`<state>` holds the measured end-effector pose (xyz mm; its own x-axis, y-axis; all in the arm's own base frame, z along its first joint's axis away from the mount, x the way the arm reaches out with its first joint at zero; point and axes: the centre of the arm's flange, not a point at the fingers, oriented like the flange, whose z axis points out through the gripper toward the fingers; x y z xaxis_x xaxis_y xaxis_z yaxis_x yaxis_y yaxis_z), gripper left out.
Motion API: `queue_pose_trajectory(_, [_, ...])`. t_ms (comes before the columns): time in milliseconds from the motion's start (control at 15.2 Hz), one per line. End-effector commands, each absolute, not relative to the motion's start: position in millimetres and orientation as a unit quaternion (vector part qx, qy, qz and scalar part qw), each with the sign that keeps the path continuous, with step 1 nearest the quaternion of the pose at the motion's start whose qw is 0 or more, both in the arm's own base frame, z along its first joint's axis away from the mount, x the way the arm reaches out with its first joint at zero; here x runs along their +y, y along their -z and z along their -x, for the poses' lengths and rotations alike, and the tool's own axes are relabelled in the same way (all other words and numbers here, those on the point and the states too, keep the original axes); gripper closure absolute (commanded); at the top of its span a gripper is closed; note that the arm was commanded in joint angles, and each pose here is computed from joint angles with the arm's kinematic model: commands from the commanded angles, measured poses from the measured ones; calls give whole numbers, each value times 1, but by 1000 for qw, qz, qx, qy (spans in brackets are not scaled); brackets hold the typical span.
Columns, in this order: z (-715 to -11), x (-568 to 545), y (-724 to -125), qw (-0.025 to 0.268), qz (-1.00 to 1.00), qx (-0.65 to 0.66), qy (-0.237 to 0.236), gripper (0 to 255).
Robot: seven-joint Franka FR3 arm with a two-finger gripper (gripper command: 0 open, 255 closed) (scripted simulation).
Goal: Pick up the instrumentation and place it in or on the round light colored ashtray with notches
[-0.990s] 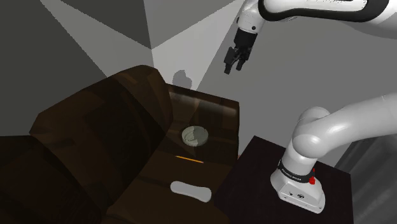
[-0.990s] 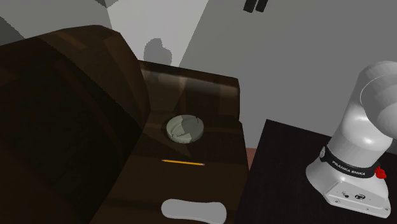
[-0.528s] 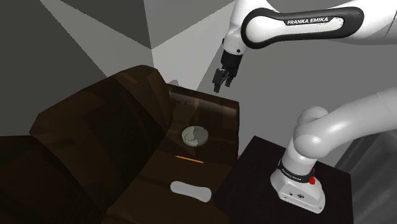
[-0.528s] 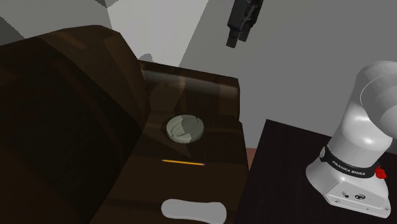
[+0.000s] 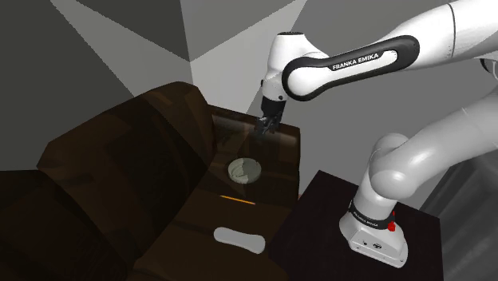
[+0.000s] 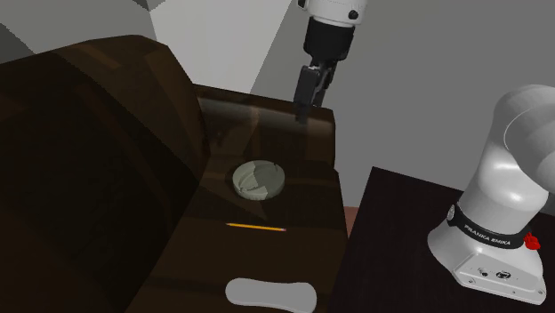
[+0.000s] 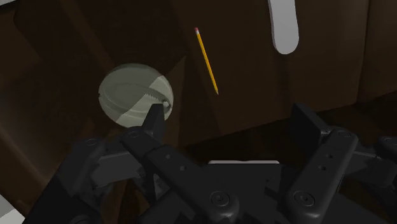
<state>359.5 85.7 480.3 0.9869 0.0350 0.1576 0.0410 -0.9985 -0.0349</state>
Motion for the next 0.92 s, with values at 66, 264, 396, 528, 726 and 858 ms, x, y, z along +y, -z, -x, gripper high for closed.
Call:
queue_pose_trajectory(66, [-365, 104, -445, 16, 997, -34, 71, 0])
queue_pose_trajectory(264, [-371, 124, -411, 13, 997, -48, 63, 0])
queue_pose_trajectory(396, [-374, 137, -388, 10, 997, -58, 58, 0])
queue_pose_trajectory(528, [-377, 150, -364, 8, 996, -67, 53, 0])
queue_pose_trajectory(726, [-381, 169, -329, 5, 996, -82, 45, 0])
queue_pose_trajectory(858, [-382, 181, -306, 2, 995, -91, 39, 0])
